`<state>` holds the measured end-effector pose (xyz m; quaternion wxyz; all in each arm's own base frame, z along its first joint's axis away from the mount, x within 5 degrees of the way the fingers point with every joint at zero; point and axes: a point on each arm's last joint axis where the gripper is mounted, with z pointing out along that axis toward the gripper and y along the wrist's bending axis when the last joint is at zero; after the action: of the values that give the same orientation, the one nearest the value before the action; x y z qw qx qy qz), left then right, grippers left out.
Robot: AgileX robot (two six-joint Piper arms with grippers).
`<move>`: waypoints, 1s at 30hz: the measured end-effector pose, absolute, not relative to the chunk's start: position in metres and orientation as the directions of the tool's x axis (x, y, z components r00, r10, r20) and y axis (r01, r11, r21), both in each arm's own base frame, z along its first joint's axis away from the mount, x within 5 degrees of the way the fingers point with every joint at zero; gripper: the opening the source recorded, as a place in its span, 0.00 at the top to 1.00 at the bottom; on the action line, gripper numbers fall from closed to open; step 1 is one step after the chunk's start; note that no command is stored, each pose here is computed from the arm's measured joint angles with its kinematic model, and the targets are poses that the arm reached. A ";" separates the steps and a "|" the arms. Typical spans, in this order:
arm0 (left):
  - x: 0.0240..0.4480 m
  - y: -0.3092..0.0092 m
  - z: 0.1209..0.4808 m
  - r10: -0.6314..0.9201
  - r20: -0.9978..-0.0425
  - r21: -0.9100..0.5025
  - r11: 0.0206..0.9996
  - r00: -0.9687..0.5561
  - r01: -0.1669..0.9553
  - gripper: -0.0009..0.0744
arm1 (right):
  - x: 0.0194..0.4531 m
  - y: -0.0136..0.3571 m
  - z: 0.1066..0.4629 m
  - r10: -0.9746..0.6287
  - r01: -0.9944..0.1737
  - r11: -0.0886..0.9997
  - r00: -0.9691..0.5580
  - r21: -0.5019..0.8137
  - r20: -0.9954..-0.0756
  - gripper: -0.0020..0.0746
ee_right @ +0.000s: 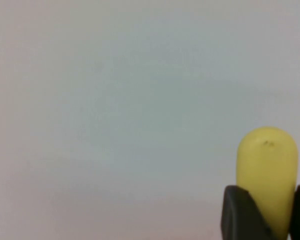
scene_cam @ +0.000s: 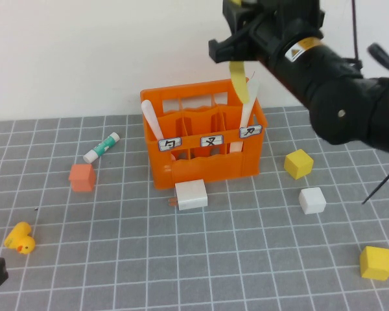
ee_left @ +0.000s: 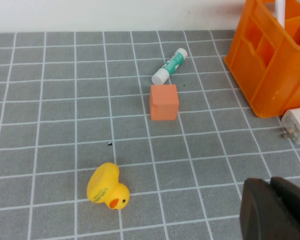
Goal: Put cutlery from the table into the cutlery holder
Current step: Place the knife on the box
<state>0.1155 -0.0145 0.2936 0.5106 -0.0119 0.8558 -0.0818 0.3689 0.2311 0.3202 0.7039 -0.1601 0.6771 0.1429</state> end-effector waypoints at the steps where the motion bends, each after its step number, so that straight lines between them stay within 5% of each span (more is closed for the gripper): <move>1: 0.116 -0.015 0.294 -0.104 -0.872 -0.152 0.986 -0.478 0.063 0.99 | 0.370 0.232 0.317 -0.016 -0.417 0.909 0.038 -0.031 -0.999 0.73; 19: 0.116 -0.015 0.294 -0.113 -0.871 -0.162 0.985 -0.479 0.063 0.99 | 0.397 0.248 0.241 -0.049 -0.396 0.917 0.019 -0.053 -0.999 0.73; 30: 0.116 -0.015 0.294 -0.115 -0.870 -0.164 0.984 -0.479 0.063 0.99 | 0.400 0.252 0.223 -0.083 -0.418 0.905 0.004 -0.077 -0.997 0.72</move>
<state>0.1155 -0.0150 0.2936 0.5101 -0.0150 0.8556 -0.0871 0.3998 0.2517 0.2234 0.6852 -0.1801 0.6951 0.1220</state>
